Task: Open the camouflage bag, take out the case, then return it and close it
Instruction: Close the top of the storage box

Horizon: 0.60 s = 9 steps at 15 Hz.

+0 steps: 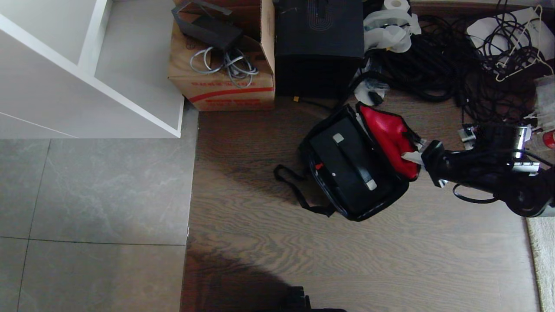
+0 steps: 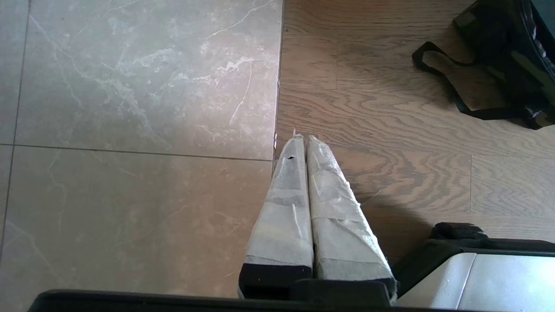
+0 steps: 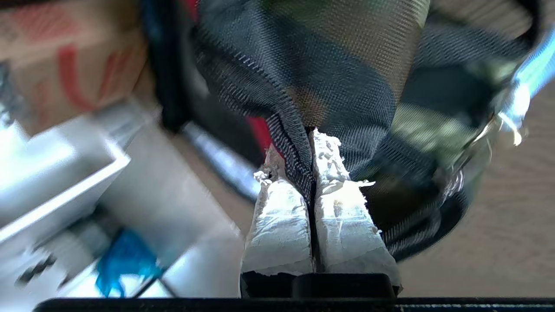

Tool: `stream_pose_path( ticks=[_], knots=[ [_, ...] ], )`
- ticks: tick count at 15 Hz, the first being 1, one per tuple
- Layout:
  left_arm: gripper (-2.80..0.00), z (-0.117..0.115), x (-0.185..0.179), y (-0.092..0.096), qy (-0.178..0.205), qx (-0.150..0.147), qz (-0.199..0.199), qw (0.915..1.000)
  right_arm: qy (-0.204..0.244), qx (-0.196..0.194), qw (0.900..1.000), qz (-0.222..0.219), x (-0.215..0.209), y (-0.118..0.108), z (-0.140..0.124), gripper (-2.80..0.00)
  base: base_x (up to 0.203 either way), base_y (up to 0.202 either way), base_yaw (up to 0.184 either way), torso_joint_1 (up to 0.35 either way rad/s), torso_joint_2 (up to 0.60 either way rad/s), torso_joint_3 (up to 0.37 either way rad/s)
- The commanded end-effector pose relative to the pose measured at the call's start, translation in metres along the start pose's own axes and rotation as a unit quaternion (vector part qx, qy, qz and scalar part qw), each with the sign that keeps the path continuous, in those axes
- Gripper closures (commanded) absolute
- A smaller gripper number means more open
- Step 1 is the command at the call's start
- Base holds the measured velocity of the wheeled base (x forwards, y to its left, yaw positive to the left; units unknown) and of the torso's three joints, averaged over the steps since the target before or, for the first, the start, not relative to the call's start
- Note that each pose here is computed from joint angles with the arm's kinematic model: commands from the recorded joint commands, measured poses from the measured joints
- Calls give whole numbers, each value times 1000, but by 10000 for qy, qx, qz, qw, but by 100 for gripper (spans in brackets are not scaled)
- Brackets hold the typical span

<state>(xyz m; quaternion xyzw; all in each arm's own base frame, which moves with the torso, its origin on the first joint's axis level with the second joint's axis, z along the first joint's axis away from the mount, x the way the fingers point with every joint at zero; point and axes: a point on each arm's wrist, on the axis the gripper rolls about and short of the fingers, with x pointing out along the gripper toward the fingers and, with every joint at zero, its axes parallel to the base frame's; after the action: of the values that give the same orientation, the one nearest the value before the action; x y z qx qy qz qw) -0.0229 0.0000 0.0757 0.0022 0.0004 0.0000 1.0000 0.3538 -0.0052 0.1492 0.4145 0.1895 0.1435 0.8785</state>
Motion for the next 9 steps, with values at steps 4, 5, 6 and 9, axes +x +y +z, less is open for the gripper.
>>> stream_pose_path(
  ticks=[4, 5, 6, 9],
  knots=[
    [0, 0, 0, 0, -4, 1, 0, 10000, 152, 2, 9998, 114, -13, 10, -10, -275, 0, 0, 0, 0, 0, 0],
    [0, 0, 0, 0, -4, 1, 0, 10000, 241, 31, 9996, 107, -14, 11, -15, -280, 0, 0, 0, 0, 0, 0],
    [0, 0, 0, 0, -4, 1, 0, 10000, 364, 65, 9993, 81, -14, 11, -23, -280, 0, 0, 0, 0, 0, 0],
    [0, 0, 0, 0, -2, 1, 0, 10000, 589, 117, 9982, 83, -15, 14, -38, -280, 0, 0, 0, 0, 0, 0]
  ],
)
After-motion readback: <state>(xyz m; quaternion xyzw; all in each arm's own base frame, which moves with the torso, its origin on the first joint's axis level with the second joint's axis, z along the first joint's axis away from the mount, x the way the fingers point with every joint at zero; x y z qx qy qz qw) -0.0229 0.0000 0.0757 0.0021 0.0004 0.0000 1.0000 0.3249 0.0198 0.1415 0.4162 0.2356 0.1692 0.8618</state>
